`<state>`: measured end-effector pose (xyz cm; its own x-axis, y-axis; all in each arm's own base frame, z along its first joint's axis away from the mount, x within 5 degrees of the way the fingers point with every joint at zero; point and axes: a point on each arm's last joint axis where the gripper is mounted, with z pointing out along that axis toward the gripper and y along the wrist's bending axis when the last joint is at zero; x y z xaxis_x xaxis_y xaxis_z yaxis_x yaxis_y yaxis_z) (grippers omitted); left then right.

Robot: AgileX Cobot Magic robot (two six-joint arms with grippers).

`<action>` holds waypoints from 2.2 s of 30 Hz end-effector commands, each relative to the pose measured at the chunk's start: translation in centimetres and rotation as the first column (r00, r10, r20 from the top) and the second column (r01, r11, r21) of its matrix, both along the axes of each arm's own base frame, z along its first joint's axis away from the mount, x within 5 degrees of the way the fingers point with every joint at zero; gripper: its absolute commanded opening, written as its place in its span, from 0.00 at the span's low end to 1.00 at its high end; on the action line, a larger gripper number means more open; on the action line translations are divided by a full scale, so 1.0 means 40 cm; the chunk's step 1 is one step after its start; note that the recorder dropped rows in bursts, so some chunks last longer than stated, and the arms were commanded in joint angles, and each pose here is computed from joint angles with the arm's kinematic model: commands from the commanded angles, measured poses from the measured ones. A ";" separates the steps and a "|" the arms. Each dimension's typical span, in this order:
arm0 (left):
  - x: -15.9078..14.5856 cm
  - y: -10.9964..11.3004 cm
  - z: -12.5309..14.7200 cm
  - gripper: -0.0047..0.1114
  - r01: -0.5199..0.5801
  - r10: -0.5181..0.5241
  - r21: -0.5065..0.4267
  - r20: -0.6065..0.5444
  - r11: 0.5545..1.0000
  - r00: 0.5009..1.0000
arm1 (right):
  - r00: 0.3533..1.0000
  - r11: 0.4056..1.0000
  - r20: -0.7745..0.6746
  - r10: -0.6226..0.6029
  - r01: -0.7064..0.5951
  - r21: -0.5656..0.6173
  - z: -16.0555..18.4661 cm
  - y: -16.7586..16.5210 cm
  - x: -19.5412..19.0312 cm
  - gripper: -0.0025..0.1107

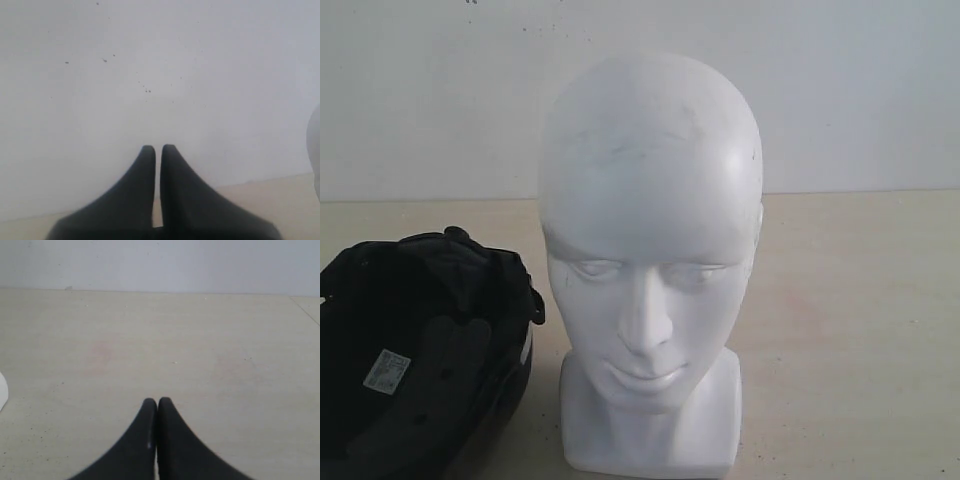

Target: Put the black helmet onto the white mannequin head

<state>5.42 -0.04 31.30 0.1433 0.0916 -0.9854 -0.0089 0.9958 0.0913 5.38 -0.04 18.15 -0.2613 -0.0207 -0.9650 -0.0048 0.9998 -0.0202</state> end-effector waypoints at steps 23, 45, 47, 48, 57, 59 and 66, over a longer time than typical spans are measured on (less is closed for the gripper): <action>0.093 -0.001 0.085 0.08 0.003 0.003 0.040 -0.163 0.999 0.987 | 1.000 1.000 0.011 -0.001 0.001 0.005 0.002 0.000 -0.001 0.02; 0.145 -0.098 0.212 0.08 0.430 -0.408 -0.113 -0.595 0.895 0.693 | 1.000 1.000 0.011 -0.002 0.002 0.009 0.002 0.000 -0.001 0.02; 0.141 -0.104 0.212 0.08 0.445 -0.435 -0.140 -0.594 0.884 0.677 | 1.000 1.000 0.011 -0.002 0.002 0.009 0.002 0.000 -0.001 0.02; 0.136 -0.109 0.211 0.08 0.462 -0.454 -0.153 -0.598 0.874 0.660 | 1.000 1.000 0.011 -0.002 0.002 0.009 0.002 0.000 -0.001 0.02; 0.107 -0.143 0.178 0.08 0.560 -0.561 -0.239 -0.646 0.793 0.518 | 1.000 1.000 0.011 -0.002 0.002 0.009 0.002 0.000 -0.001 0.02; 0.109 -0.148 0.155 0.08 0.558 -0.577 -0.273 -0.653 0.783 0.491 | 1.000 1.000 0.011 -0.002 0.002 0.009 0.002 0.000 -0.001 0.02; 0.125 -0.161 0.078 0.08 0.532 -0.632 -0.381 -0.633 0.757 0.447 | 1.000 1.000 0.011 -0.002 0.002 0.009 0.002 0.000 -0.001 0.02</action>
<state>10.02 -6.45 35.32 -0.6024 0.1777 -0.7782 0.6082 0.7336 -0.3033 5.38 -0.04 18.15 -0.2613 -0.0159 -0.9651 -0.0036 0.9999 -0.0155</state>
